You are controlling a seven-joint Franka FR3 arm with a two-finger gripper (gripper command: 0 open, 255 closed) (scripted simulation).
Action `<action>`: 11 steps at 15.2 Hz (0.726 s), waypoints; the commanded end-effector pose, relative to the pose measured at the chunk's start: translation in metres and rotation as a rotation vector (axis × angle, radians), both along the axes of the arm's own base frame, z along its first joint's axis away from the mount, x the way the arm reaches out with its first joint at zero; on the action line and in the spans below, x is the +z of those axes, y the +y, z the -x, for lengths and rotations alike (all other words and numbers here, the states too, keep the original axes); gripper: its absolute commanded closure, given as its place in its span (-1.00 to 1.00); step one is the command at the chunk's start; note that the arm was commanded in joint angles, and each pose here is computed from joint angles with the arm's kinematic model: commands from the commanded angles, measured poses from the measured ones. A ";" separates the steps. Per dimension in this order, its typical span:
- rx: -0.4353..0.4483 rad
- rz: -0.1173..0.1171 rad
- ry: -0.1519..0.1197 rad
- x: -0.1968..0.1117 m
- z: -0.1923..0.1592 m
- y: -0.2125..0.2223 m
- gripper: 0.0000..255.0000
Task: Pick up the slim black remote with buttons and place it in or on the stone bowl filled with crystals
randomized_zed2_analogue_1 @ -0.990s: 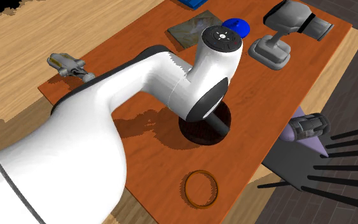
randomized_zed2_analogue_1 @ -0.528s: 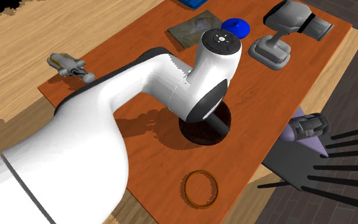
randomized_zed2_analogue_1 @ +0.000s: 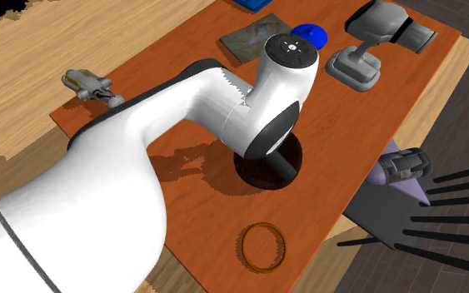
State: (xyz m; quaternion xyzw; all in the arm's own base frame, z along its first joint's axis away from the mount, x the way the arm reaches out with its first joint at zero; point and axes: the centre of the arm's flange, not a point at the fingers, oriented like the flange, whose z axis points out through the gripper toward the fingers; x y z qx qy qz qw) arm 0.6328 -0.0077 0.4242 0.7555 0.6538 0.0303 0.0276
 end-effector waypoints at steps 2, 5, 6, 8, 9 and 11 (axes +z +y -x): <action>0.000 0.000 0.000 0.033 0.003 0.001 -1.00; 0.000 0.000 0.000 0.043 0.004 0.001 -1.00; 0.000 0.000 0.000 0.043 0.004 0.001 -1.00; 0.000 0.000 0.000 0.043 0.004 0.001 -1.00; 0.000 0.000 0.000 0.043 0.004 0.001 -1.00; 0.000 0.000 0.000 0.043 0.004 0.001 -1.00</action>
